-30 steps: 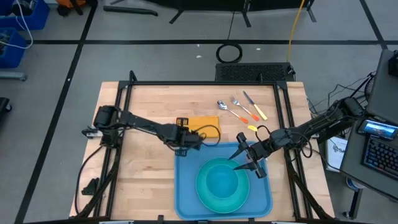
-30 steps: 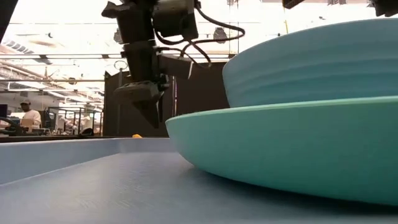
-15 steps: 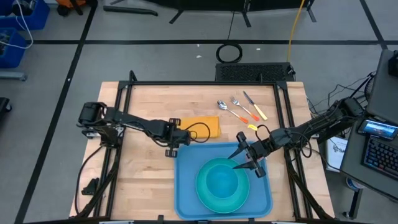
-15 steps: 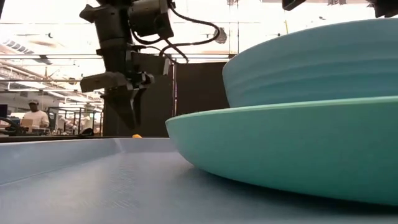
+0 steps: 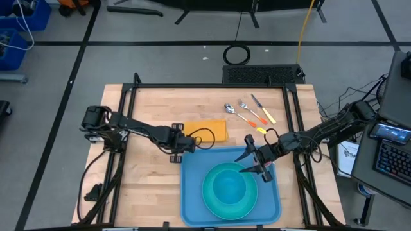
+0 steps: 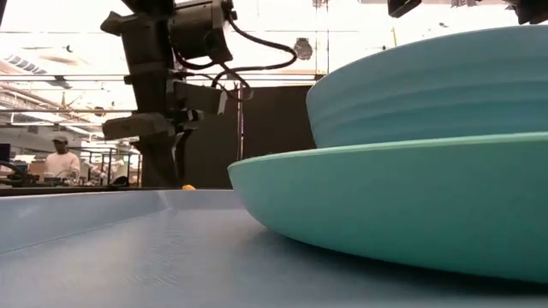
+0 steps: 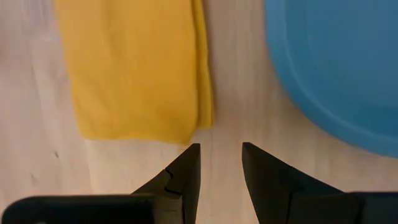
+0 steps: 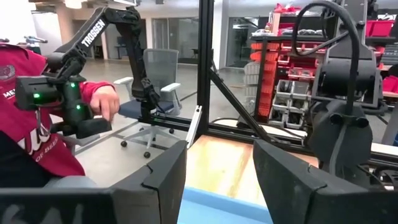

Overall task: Set up tray
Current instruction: Put the orange napkin on the blue serving tray to the left of the blue plate

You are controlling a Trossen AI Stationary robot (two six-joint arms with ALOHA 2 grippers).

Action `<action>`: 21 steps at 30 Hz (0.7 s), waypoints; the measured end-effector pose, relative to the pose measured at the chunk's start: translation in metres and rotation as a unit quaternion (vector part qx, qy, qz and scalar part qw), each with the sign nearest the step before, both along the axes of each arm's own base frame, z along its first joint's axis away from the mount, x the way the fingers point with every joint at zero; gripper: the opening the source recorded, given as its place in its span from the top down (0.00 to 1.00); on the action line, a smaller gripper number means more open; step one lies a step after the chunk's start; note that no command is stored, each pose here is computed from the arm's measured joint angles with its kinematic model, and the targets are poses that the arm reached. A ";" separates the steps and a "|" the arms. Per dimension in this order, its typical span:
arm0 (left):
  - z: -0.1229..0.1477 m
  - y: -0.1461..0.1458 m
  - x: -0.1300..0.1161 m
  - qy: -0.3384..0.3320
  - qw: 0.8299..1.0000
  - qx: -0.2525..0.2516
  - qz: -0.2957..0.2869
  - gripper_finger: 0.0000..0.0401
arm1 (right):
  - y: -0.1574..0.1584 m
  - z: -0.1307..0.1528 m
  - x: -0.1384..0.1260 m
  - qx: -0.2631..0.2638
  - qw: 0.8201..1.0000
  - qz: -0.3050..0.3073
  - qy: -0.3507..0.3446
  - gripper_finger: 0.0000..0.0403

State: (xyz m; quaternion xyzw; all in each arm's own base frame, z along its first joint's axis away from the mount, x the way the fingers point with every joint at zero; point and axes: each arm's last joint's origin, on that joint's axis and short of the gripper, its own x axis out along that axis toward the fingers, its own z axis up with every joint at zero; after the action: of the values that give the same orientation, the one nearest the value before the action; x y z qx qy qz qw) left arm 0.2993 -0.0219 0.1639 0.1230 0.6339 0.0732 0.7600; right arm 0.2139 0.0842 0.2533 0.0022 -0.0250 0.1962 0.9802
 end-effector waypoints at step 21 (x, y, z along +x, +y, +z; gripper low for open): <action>-0.011 0.000 -0.004 -0.016 0.997 0.079 -0.002 0.42 | 0.000 0.000 0.000 -0.004 1.000 0.000 0.001 0.56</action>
State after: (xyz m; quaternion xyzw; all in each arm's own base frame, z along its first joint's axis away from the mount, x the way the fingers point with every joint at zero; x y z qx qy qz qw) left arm 0.2949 -0.0218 0.1534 0.1825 0.6141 0.1230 0.7580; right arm 0.2140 0.0842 0.2529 -0.0018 -0.0235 0.1961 0.9803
